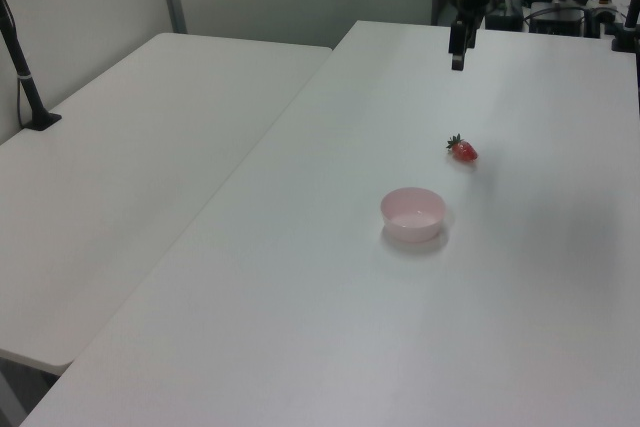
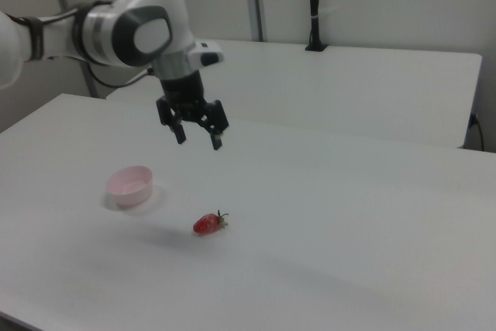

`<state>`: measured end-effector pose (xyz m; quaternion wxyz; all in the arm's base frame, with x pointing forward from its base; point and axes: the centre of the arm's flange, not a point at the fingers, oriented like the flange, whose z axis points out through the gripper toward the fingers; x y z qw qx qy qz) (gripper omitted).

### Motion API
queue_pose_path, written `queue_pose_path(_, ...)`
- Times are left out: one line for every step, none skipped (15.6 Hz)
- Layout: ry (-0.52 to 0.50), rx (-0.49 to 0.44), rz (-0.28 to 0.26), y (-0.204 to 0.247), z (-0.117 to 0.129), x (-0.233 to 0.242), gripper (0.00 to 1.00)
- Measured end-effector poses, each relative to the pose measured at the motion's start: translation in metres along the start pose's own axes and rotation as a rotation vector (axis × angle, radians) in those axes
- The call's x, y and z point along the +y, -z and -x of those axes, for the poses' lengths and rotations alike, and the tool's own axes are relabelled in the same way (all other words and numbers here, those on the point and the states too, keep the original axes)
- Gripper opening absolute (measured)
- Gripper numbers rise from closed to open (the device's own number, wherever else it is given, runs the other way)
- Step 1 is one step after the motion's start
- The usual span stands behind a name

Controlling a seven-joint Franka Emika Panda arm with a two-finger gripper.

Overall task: Pick up strawberry from bowl
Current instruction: 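Lower the strawberry, open the gripper, and raise it away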

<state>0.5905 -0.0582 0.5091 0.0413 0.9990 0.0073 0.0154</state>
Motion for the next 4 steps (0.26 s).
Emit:
queue_pose_path(-0.016, 0.007, -0.002, 0.008, 0.002, -0.008, 1.0)
queue_pose_path(-0.029, 0.015, -0.003, 0.013, 0.002, -0.016, 1.0)
queue_pose_path(-0.034, 0.023, -0.005, 0.017, 0.001, -0.024, 1.0)
queue_pose_path(-0.037, 0.032, -0.006, 0.021, 0.0, -0.029, 1.0)
